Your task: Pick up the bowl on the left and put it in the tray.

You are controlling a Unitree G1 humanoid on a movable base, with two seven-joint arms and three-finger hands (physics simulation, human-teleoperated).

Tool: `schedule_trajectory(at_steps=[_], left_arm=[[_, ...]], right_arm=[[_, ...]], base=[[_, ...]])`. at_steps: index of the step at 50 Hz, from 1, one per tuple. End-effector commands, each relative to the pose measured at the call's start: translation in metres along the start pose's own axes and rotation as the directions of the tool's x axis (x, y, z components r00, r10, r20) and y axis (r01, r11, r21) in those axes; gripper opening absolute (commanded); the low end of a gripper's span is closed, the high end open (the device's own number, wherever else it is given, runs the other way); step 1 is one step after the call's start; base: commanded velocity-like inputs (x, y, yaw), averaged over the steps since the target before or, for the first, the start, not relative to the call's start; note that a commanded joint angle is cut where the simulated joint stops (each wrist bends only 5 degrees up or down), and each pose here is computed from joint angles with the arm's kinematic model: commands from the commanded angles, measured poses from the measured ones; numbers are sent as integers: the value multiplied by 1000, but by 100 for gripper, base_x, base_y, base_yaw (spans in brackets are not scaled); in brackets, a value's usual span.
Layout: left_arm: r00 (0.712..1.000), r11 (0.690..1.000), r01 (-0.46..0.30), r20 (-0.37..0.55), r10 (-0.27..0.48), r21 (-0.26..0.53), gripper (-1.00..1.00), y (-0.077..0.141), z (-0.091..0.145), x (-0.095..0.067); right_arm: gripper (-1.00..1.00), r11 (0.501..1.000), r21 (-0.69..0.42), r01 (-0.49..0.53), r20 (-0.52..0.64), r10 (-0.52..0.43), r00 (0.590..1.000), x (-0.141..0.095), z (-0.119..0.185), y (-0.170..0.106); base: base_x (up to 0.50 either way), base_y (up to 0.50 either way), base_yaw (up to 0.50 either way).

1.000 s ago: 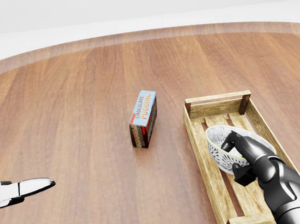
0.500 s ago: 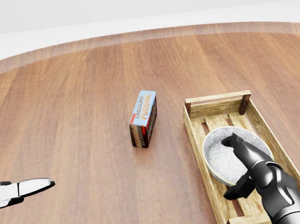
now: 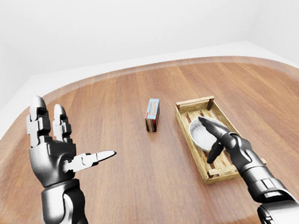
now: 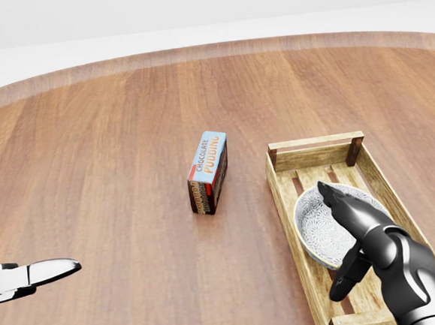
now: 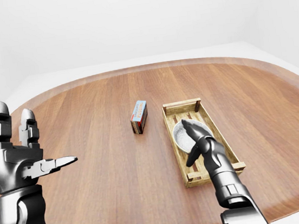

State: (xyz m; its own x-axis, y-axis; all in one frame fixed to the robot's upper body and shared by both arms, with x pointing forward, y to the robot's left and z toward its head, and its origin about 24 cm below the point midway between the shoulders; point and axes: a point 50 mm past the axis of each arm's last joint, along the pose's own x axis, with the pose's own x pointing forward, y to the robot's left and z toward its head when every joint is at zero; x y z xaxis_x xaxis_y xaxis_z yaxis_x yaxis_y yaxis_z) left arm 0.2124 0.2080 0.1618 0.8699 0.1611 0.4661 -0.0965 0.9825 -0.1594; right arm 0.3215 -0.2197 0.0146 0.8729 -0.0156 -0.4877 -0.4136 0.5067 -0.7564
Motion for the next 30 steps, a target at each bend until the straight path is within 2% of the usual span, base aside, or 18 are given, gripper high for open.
schedule_trajectory(at_steps=[1, 11, 14, 15, 17, 21, 27, 30], left_arm=[[1000, 1000, 1, -1, -1, 1, 100, 0, 0, 0], [1000, 1000, 0, -7, 0, 2, 100, 0, -2, 0], [1000, 1000, 3, -9, -3, 2, 100, -2, -2, -1], [1000, 1000, 3, -9, -3, 2, 100, -2, -2, -1], [1000, 1000, 5, -4, -5, 2, 100, -2, -1, -1], [1000, 1000, 7, -5, -7, 3, 100, -2, -1, -1], [1000, 1000, 6, 9, -6, 4, 100, -1, 2, -1], [1000, 1000, 5, 11, -5, 3, 100, -1, 3, -1]], right_arm=[[100, 988, -150, 29, 85, -16, 996, -18, 26, -28], [100, 941, -331, 68, 105, -34, 994, -46, 54, -52], [100, 893, -411, 181, 131, -139, 982, -61, 69, -64], [100, 893, -411, 185, 127, -145, 981, -62, 69, -64], [100, 843, -467, 265, 132, -229, 964, -72, 77, -75], [100, 780, -482, 399, 186, -354, 917, -92, 98, -88], [100, 652, -497, 573, 233, -536, 812, -126, 122, -105], [100, 607, -488, 628, 238, -600, 764, -139, 127, -112]], base=[[0, 0, 0], [0, 0, 0], [0, 0, 0], [0, 0, 0], [0, 0, 0], [0, 0, 0], [0, 0, 0], [0, 0, 0]])
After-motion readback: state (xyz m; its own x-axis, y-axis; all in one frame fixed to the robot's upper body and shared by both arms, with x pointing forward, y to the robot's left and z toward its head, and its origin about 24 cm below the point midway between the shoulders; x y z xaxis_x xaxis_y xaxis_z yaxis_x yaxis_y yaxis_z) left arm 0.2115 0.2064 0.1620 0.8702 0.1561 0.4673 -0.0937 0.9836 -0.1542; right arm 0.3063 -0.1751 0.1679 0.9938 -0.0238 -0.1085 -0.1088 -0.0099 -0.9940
